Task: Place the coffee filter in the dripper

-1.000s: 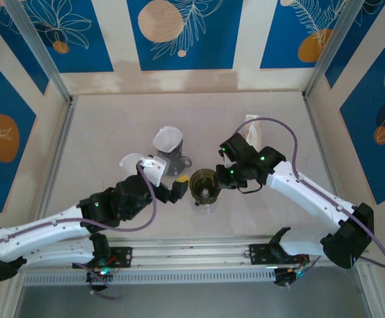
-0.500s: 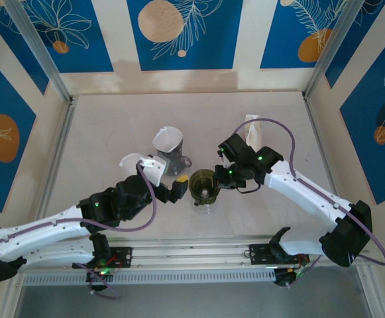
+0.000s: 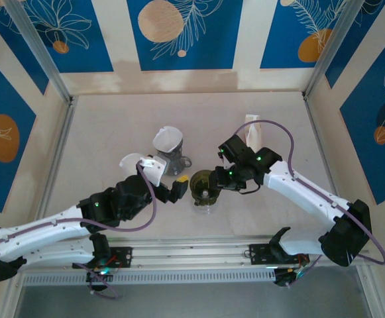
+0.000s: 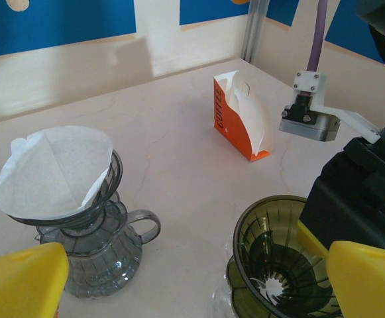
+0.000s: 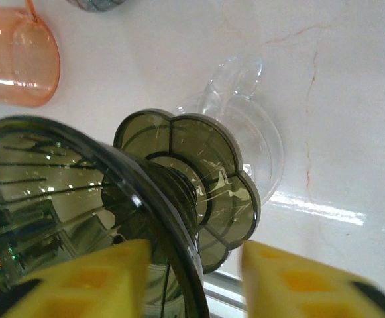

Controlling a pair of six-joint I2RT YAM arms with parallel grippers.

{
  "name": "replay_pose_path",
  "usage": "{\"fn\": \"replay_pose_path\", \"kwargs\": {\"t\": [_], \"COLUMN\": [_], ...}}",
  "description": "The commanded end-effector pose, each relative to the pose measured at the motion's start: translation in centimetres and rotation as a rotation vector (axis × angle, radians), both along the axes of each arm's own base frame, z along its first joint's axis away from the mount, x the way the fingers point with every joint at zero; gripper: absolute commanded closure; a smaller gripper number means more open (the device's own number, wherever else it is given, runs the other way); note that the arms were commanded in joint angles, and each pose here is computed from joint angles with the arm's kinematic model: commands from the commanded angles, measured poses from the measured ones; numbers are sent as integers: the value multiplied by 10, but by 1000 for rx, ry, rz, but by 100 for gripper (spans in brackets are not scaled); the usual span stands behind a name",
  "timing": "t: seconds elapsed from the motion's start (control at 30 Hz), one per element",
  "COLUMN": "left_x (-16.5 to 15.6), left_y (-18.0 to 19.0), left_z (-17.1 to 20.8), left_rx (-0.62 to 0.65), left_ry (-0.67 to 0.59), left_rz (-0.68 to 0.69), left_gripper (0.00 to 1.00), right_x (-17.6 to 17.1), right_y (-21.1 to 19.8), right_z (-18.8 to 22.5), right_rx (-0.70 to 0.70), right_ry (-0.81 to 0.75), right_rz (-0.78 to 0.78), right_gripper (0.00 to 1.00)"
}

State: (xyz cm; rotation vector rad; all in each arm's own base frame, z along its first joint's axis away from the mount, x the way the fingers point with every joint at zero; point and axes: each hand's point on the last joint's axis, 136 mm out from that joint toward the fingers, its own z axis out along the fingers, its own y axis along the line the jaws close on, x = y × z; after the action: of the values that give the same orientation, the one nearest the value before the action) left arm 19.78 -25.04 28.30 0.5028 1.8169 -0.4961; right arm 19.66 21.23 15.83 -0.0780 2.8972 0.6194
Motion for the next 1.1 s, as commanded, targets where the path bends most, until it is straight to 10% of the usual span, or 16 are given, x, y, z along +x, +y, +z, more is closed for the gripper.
{"fn": "replay_pose_path", "kwargs": {"t": [0.0,0.4,1.07], "left_x": [3,4,3], "left_y": [2,3,0], "left_z": [1,3,-1], "left_rx": [-9,-14,-12], "left_ry": [-10,-14,-11], "left_rz": [18,23,13], "left_gripper": [0,0,0], "right_x": [-2,25,186], "right_y": [-4,-39,-140], "right_z": [4,45,43], "right_rx": [4,-27,-279], "right_ry": [-4,-213,-396], "right_rz": [-9,-119,-404], "right_gripper": [49,40,52]}}
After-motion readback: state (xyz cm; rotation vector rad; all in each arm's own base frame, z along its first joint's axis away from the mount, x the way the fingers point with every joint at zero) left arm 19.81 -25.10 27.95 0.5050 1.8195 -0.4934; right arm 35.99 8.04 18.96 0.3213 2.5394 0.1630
